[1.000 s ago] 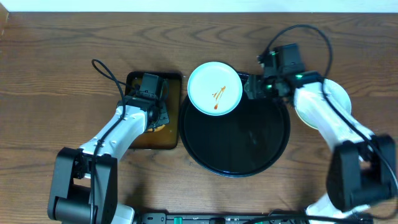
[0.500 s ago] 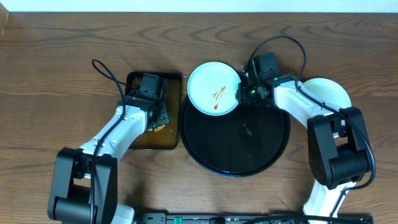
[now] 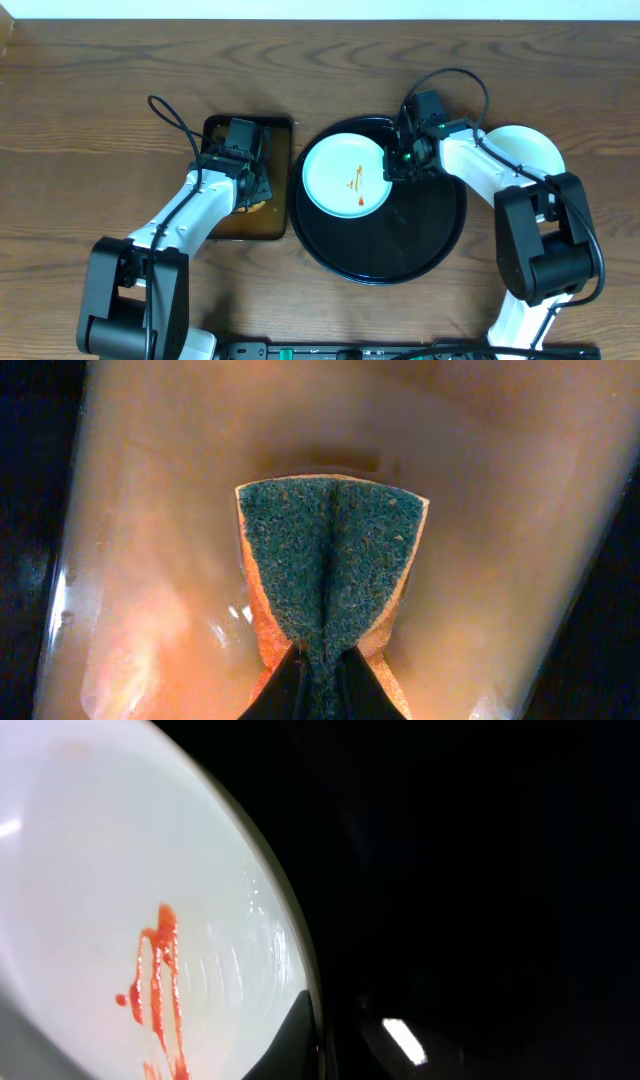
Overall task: Clean dirty plates on tray and stack at the side
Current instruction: 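Bring the sponge in the left gripper over the sauce-stained plate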
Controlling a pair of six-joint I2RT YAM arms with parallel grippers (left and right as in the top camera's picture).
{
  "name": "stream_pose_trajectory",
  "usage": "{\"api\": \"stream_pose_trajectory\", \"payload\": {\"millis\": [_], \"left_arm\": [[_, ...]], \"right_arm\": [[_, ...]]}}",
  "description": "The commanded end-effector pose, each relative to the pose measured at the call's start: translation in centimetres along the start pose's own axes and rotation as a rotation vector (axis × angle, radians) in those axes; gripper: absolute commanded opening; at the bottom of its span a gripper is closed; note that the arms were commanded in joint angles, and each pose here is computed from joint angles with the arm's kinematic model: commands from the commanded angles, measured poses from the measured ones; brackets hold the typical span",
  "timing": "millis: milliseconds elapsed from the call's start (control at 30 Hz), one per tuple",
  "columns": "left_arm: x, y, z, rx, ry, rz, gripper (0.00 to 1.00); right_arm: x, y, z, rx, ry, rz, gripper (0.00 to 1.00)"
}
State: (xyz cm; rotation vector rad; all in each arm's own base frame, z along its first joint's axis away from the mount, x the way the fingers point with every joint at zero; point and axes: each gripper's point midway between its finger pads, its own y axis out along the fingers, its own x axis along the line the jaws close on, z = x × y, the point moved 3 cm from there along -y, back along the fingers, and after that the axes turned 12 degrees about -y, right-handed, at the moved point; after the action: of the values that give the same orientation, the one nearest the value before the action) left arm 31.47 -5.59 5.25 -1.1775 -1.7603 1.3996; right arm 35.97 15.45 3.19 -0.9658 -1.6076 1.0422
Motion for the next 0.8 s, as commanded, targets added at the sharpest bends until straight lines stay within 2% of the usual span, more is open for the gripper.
{"api": "stream_pose_trajectory", "payload": {"millis": [0, 233, 500, 767], "left_arm": [[0.3, 0.2, 0.1, 0.006, 0.01, -0.011, 0.08], [-1.5, -0.2, 0.4, 0.037, 0.122, 0.107, 0.08], [-3.8, -3.9, -0.6, -0.052, 0.191, 0.268, 0.07], [-8.9, -6.4, 2.2, -0.034, 0.317, 0.463, 0.07]], "right_arm": [[-1.5, -1.4, 1.1, 0.028, 0.005, 0.14, 0.01], [-2.0, -3.0, 4.0, 0.147, 0.02, 0.201, 0.01], [-2.1, -2.6, 5.3, 0.188, 0.02, 0.204, 0.01], [-0.1, -2.0, 5.4, 0.187, -0.028, 0.172, 0.01]]}}
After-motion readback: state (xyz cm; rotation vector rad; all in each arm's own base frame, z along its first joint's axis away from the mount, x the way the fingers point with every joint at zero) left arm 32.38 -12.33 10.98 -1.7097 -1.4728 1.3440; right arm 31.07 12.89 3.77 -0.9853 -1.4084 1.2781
